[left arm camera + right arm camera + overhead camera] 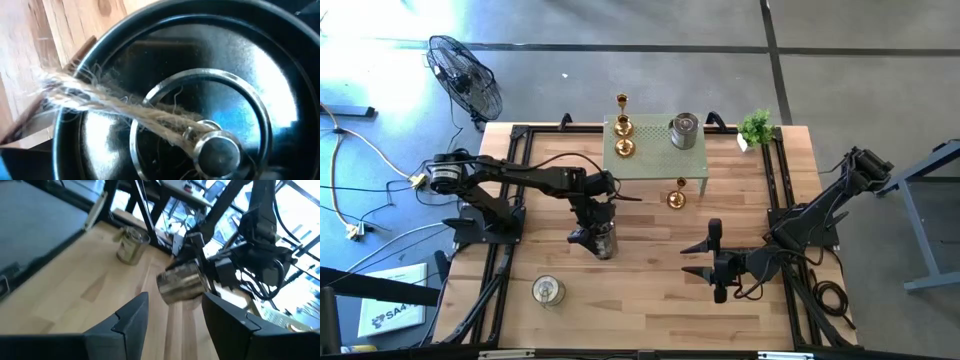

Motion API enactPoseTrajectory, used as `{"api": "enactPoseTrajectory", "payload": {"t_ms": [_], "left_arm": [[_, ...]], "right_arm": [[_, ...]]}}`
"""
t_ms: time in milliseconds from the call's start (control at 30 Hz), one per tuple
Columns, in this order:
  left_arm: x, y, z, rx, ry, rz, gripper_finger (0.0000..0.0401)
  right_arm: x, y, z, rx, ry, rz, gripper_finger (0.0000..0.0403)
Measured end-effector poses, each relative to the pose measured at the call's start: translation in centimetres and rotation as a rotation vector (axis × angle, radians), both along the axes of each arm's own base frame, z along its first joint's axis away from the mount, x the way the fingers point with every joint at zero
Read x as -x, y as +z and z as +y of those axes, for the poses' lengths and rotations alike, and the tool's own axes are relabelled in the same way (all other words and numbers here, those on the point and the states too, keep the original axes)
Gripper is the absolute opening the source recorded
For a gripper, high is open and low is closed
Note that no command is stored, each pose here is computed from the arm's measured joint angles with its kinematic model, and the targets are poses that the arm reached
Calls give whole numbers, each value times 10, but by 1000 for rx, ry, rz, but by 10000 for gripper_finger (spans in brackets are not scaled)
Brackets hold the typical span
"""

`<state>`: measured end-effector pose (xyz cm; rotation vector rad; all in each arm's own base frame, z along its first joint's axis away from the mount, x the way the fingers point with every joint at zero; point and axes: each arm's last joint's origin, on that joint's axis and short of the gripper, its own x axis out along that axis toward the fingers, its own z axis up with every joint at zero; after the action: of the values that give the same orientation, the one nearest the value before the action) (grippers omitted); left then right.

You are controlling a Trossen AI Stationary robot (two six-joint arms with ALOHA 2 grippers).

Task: Pick & Place candle stick holders
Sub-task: Put the top silver scented candle on the shelf aligned with the other silver scented candle

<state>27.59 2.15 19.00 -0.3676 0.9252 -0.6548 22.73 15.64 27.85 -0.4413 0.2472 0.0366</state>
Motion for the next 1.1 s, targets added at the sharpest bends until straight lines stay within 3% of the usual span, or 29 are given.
{"api": "enactPoseTrajectory", "payload": {"t_ms": [367, 700, 867, 967, 1100], "left_arm": [[-8, 12, 1, -36, 13, -35, 358], [-8, 13, 1, -38, 13, -42, 358], [-14, 16, 2, -54, 14, -117, 358], [-18, 19, 3, -114, 21, -175, 358], [-27, 32, 5, -285, 69, -236, 358]], "right_arm": [[0, 2, 2, -5, 56, -8, 205], [0, 0, 2, 2, 77, 12, 330], [0, -1, 2, -1, 46, 12, 387], [0, 0, -1, -35, -31, -2, 397], [-3, 1, -8, -164, -180, -39, 390]]}}
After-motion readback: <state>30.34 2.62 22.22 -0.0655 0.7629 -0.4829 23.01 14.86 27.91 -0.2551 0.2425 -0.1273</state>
